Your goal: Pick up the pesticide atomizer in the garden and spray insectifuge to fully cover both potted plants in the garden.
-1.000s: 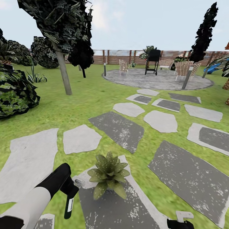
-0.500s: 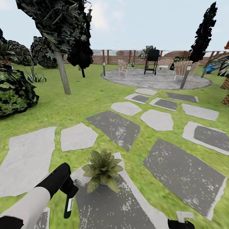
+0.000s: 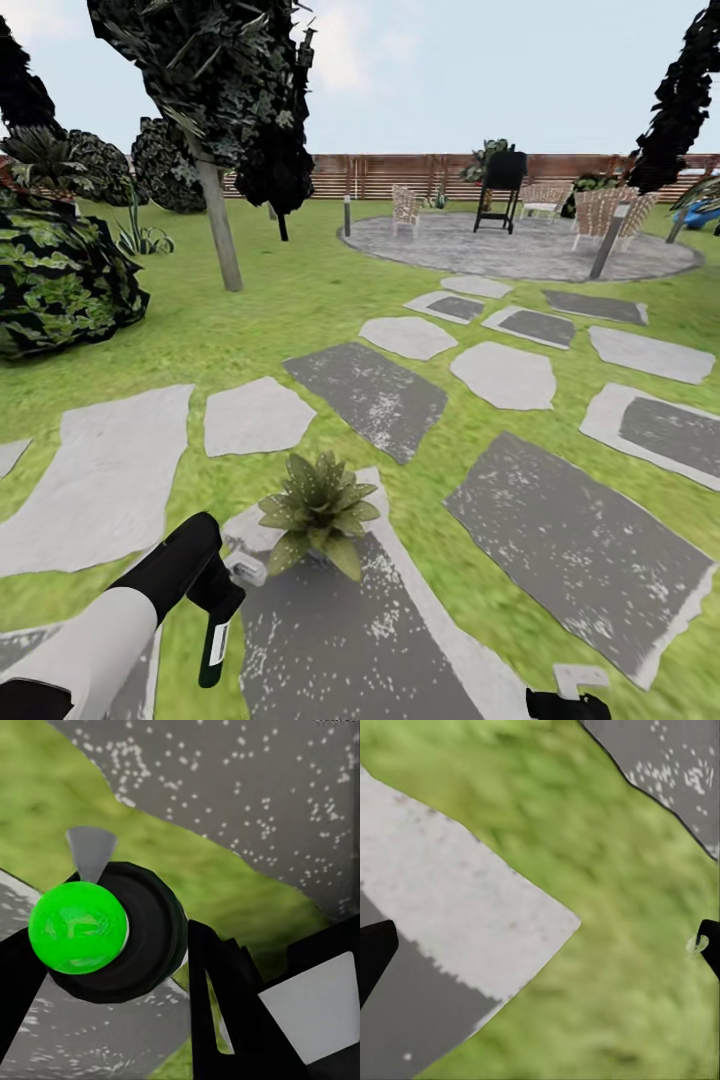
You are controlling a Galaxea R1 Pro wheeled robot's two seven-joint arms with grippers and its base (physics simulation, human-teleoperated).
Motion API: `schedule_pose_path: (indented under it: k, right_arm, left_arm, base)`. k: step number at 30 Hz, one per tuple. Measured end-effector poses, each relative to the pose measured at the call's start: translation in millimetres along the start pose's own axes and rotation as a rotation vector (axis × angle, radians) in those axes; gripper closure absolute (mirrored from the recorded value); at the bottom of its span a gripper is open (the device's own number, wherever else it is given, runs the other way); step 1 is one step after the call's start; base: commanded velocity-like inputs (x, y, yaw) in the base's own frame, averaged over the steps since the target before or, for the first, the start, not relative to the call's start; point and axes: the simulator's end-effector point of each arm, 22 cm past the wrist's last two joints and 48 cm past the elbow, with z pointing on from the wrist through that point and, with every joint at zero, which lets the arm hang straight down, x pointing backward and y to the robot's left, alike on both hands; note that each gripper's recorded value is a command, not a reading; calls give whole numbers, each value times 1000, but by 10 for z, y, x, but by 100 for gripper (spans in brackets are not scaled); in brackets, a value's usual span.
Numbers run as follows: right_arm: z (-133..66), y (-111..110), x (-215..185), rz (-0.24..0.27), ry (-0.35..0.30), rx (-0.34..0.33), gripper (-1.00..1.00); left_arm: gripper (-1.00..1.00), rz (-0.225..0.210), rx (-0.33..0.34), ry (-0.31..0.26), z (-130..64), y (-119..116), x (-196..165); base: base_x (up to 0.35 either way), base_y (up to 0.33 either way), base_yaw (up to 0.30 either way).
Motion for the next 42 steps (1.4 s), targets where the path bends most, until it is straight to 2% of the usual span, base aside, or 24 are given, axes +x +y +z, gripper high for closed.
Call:
schedule_pose_path:
  k: [5, 20, 35, 40, 42]
  right_arm:
    - [0, -1, 1, 0, 0, 0, -100]
    - [0, 2, 1, 0, 1, -1, -100]
    - [-2, 15, 3, 0, 1, -3, -100]
    - [-2, 6, 3, 0, 1, -2, -100]
    - [-2, -2, 4, -1, 1, -1, -100]
  left_arm:
    - [100, 0, 2, 0, 1, -13, -5]
    - [100, -5, 4, 3, 11, -11, 12]
    - [100, -18, 25, 4, 60, -55, 56]
    - [100, -18, 29, 8, 87, -62, 92]
    - [100, -35, 38, -3, 74, -49, 81]
  base:
    - [-1, -269, 204]
    - [0, -276, 16]
    - [11, -276, 255]
    - [190, -251, 62]
    - [236, -192, 7]
